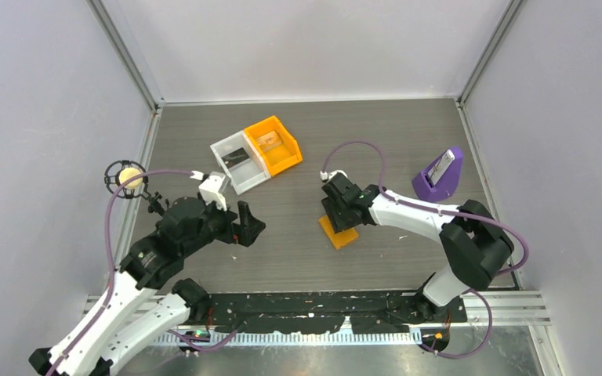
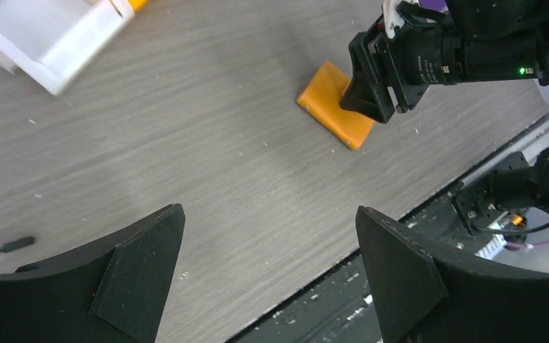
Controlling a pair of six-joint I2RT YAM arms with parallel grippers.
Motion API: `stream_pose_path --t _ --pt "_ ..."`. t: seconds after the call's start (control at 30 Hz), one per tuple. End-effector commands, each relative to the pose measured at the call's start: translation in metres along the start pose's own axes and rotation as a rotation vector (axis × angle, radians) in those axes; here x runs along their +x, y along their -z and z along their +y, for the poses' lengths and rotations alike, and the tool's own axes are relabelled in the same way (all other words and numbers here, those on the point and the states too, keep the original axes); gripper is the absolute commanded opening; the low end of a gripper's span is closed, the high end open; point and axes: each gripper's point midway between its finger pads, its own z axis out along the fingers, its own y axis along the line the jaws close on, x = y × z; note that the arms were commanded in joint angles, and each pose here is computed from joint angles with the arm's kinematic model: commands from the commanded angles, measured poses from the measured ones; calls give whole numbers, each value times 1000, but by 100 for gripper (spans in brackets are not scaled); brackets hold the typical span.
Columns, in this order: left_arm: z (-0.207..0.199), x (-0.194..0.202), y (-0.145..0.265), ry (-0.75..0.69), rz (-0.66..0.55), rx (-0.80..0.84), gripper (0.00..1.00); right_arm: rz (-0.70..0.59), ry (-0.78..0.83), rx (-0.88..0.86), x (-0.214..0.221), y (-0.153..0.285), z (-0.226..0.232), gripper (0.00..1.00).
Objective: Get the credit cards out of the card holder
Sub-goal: Open the card holder at the center of the board.
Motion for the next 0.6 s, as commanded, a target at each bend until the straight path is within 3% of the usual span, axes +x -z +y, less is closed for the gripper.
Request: stream_pose_path --t 0.0,0.17,0.47,0.57 --pt "-23 5 -15 88 68 92 93 -25 8 3 5 -10 -4 51" --pt "-22 18 -28 127 120 86 91 -19 -1 5 16 -20 -6 42" --pt "-12 42 -44 190 166 42 89 -33 -39 -85 13 -15 10 7" --pt "-11 49 -49 205 191 34 86 -57 -81 -164 8 -6 25 5"
